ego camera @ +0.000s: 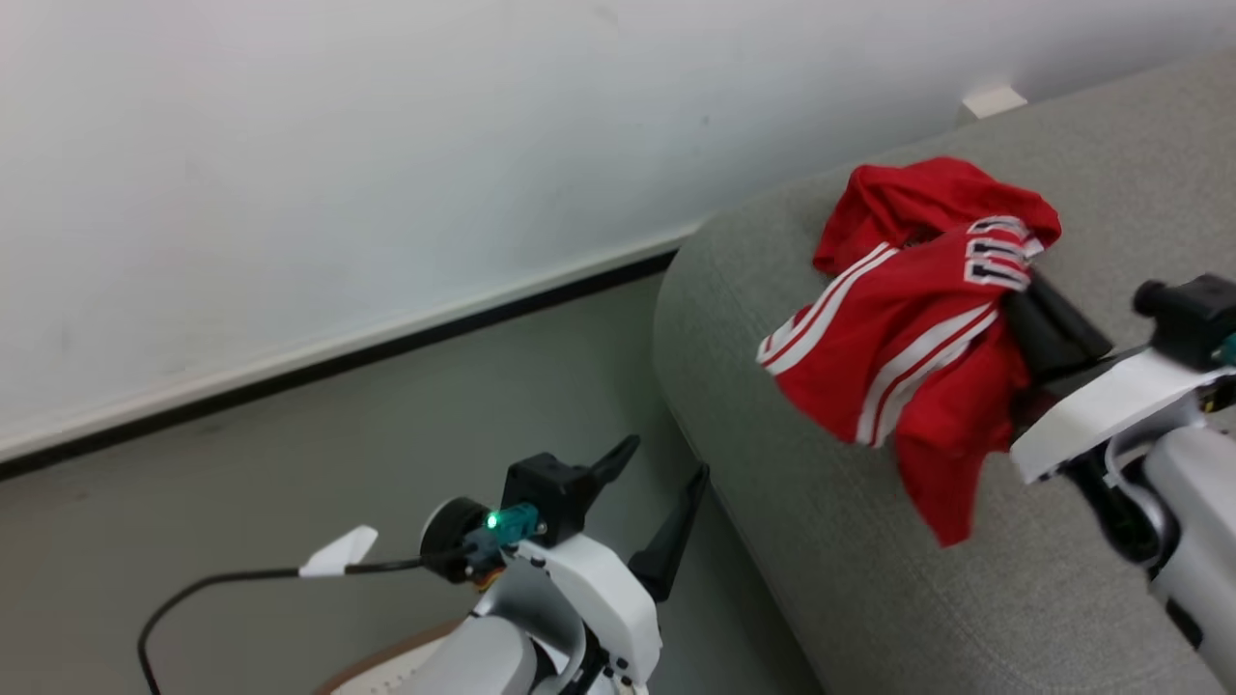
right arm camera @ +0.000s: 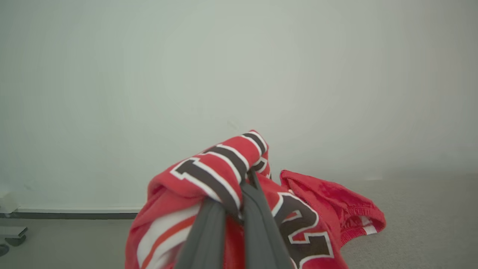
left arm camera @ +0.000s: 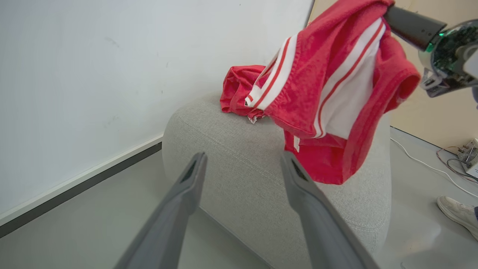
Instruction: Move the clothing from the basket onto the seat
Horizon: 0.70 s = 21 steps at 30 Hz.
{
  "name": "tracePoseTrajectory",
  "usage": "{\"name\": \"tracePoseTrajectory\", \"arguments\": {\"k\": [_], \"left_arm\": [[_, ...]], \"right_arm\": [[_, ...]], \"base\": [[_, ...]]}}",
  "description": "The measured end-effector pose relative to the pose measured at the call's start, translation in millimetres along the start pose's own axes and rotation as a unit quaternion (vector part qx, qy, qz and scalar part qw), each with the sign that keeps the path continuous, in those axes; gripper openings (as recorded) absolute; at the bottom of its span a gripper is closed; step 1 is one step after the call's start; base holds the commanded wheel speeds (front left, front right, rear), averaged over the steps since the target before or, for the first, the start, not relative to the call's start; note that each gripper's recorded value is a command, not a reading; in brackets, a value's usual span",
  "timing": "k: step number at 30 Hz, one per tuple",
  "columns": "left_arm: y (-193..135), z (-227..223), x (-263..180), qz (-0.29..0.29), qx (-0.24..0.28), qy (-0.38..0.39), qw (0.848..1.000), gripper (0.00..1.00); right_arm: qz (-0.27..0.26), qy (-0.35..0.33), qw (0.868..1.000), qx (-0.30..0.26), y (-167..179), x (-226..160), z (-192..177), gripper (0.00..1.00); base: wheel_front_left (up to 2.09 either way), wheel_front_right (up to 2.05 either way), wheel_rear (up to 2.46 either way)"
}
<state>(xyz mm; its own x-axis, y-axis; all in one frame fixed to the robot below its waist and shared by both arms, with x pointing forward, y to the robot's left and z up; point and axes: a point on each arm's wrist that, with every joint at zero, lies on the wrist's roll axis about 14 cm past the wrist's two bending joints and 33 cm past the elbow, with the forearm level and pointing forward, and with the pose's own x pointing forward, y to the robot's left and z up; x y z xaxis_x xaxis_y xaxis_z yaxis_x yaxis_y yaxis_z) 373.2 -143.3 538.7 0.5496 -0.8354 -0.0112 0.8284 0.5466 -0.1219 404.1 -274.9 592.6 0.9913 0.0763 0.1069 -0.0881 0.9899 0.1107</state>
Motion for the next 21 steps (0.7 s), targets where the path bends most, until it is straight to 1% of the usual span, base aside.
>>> {"name": "tracePoseTrajectory", "arguments": {"k": [4, 8, 11, 14, 16, 19, 21], "left_arm": [[4.0, -0.5, 12.3, -0.018, -0.007, -0.004, 1.0, 1.0], [13.1, -8.3, 21.8, -0.028, -0.012, 0.001, 1.0, 1.0], [26.0, -12.9, 28.6, -0.032, -0.014, 0.001, 0.999, 1.0], [43.4, -19.2, 35.1, -0.03, -0.017, 0.002, 0.999, 1.0], [57.4, -25.2, 38.8, -0.025, -0.018, 0.004, 1.0, 1.0], [77.9, -35.6, 42.6, -0.017, -0.017, 0.007, 1.0, 1.0], [90.4, -44.5, 43.5, -0.009, -0.024, 0.01, 1.0, 1.0]], "right_arm": [[-0.04, -0.018, 0.999, 0.007, -27.6, 9.0, 6.8, 0.0], [-0.068, -0.025, 0.997, -0.005, -49.1, 23.9, 6.6, 0.0], [-0.087, -0.059, 0.994, -0.02, -66.6, 45.5, 27.0, 0.0], [-0.108, -0.097, 0.989, -0.042, -88.0, 68.9, 52.3, 0.0], [-0.124, -0.111, 0.984, -0.056, -104.1, 83.3, 63.0, 0.0], [-0.164, -0.111, 0.977, -0.079, -139.6, 99.5, 67.3, 0.0], [-0.198, -0.099, 0.971, -0.09, -165.6, 105.9, 60.2, 0.0]], "base": [[0.0, 0.0, 0.0], [0.0, 0.0, 0.0], [0.0, 0.0, 0.0], [0.0, 0.0, 0.0], [0.0, 0.0, 0.0], [0.0, 0.0, 0.0], [0.0, 0.0, 0.0]]}}
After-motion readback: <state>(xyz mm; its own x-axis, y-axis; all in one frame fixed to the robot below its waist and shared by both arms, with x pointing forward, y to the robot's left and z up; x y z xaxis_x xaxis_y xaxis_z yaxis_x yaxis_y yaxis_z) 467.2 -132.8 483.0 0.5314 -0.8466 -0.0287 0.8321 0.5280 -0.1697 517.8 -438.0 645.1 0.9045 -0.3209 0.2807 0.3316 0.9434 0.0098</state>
